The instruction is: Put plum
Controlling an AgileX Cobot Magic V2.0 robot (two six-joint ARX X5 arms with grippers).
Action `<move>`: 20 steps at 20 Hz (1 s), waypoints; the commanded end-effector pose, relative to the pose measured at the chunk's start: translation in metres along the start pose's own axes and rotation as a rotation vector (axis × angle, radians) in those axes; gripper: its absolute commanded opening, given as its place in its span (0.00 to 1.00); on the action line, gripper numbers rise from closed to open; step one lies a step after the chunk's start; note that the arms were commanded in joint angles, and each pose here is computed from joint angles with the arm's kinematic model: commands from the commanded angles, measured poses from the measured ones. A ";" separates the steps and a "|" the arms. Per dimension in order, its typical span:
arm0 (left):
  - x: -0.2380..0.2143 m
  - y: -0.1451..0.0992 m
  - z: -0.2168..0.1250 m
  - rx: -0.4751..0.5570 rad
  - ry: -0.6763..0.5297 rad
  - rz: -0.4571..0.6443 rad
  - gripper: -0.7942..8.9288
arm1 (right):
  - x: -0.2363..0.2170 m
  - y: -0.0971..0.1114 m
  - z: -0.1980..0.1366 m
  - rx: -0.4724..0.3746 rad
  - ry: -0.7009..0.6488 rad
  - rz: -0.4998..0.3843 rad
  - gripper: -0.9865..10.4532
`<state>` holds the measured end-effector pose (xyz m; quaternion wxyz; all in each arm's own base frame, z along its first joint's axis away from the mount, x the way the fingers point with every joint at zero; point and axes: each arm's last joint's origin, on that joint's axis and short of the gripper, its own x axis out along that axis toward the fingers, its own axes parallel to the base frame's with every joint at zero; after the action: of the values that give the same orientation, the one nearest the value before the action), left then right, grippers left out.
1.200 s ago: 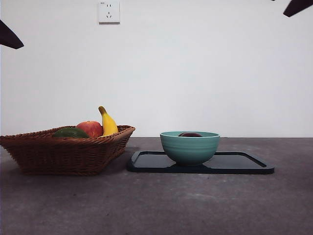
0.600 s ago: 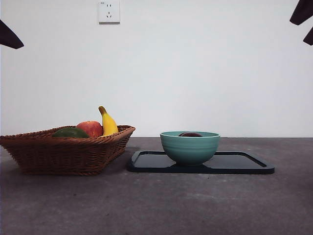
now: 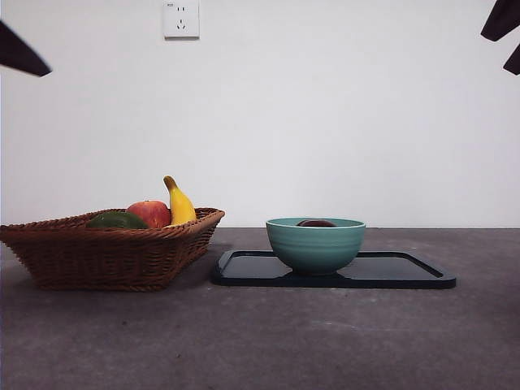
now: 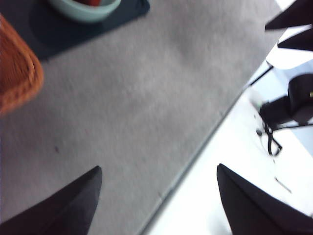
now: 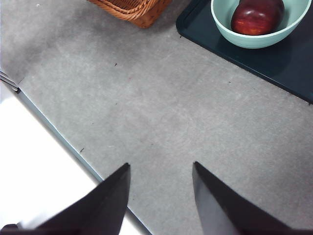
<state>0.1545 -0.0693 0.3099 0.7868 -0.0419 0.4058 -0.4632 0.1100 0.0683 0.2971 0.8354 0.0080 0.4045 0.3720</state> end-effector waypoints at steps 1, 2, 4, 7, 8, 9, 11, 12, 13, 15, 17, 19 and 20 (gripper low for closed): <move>0.001 -0.002 0.015 -0.012 -0.082 0.001 0.46 | 0.000 0.001 0.003 -0.003 -0.009 0.008 0.26; 0.002 -0.003 0.023 -0.003 -0.111 0.019 0.47 | 0.000 0.001 0.003 -0.003 -0.009 0.008 0.26; 0.004 -0.005 0.041 0.015 -0.141 0.067 0.47 | 0.000 0.001 0.003 -0.003 -0.010 0.008 0.26; 0.014 -0.003 0.077 0.037 -0.140 0.129 0.47 | 0.000 0.001 0.003 -0.003 -0.010 0.008 0.26; 0.020 -0.001 0.092 0.037 -0.137 0.149 0.47 | 0.000 0.001 0.003 -0.003 -0.010 0.008 0.26; 0.025 0.000 0.105 0.035 -0.137 0.165 0.47 | 0.000 0.001 0.003 -0.003 -0.010 0.008 0.26; 0.041 0.004 0.132 0.027 -0.132 0.176 0.47 | 0.000 0.001 0.003 -0.003 -0.010 0.008 0.26; 0.051 0.007 0.145 0.022 -0.127 0.183 0.47 | 0.000 0.001 0.003 -0.003 -0.010 0.008 0.26; 0.062 0.009 0.155 0.008 -0.121 0.196 0.47 | 0.000 0.001 0.003 -0.003 -0.010 0.008 0.26; 0.084 0.014 0.171 0.010 -0.102 0.217 0.47 | 0.000 0.001 0.003 -0.003 -0.010 0.008 0.26; 0.110 0.019 0.183 0.007 -0.077 0.230 0.47 | 0.000 0.001 0.003 -0.002 -0.010 0.008 0.26; 0.134 0.023 0.190 0.040 -0.047 0.219 0.47 | 0.000 0.001 0.003 -0.003 -0.010 0.008 0.26; 0.145 0.025 0.192 0.067 -0.030 0.215 0.47 | 0.000 0.001 0.003 -0.003 -0.010 0.008 0.26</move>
<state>0.3343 -0.2194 0.3366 0.8379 0.0088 0.3937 -0.3781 0.1103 0.0685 0.2974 0.8362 0.0081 0.4024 0.3724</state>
